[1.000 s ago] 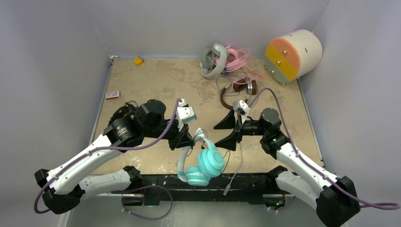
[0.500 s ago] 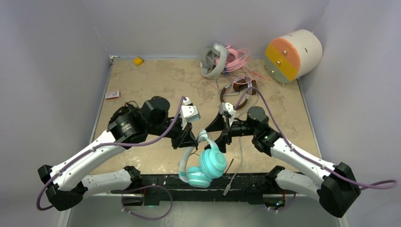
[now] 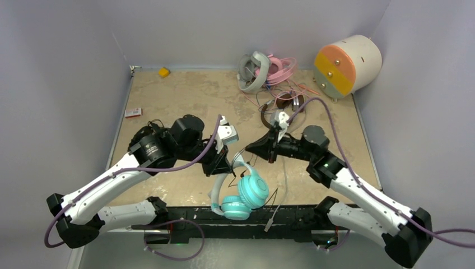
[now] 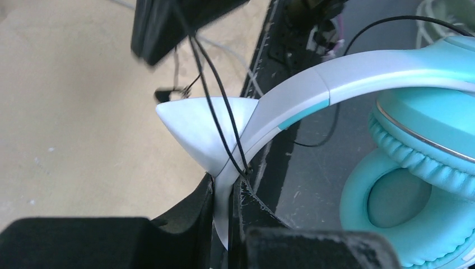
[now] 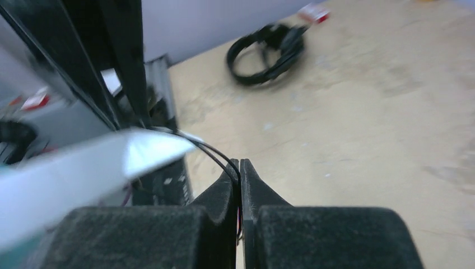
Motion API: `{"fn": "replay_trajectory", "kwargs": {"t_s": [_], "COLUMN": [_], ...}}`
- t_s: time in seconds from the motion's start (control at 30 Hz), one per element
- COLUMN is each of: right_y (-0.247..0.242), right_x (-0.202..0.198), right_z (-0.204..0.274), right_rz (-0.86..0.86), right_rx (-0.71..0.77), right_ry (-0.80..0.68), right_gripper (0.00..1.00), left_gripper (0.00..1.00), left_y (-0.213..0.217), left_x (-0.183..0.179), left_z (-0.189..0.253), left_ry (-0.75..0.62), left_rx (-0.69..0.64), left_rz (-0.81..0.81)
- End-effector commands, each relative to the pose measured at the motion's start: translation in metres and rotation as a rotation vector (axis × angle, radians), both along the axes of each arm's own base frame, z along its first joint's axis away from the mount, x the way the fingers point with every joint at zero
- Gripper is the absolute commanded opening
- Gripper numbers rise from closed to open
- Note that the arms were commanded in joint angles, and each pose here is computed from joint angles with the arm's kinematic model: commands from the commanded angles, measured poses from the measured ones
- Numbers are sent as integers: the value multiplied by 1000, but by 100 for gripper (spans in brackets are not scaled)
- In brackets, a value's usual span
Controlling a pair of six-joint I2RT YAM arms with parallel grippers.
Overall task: Wrap the headphones
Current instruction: Wrap the headphones cable around the headphones.
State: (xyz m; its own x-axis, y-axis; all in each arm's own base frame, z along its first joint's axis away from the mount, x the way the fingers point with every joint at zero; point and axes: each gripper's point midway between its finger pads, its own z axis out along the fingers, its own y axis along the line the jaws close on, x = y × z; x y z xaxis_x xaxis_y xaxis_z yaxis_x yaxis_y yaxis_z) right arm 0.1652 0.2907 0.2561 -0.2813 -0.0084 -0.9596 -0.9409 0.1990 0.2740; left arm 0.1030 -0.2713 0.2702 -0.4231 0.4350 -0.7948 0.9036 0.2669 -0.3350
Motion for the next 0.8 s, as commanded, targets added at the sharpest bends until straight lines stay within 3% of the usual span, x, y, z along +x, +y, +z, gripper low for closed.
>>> {"fn": "replay_trajectory", "kwargs": {"t_s": [0.0, 0.2, 0.43, 0.57, 0.77], "right_y": [-34, -45, -61, -78, -84], "right_x": [41, 35, 28, 44, 48], "right_z": [52, 89, 70, 44, 28], "right_rz": [-352, -363, -422, -563, -620], "right_rx": [13, 1, -24, -105, -100], "right_ry": [-73, -129, -66, 10, 55], "right_gripper": [0, 0, 0, 0, 0], "left_gripper": [0, 0, 0, 0, 0], "left_y": [9, 47, 91, 118, 132], "left_x": [27, 93, 131, 142, 154], "left_z": [-22, -55, -60, -50, -50], "left_ry": [-43, -138, -215, -224, -91], "left_rx": [108, 348, 501, 492, 330], "left_rz": [143, 551, 921, 1123, 1170]}}
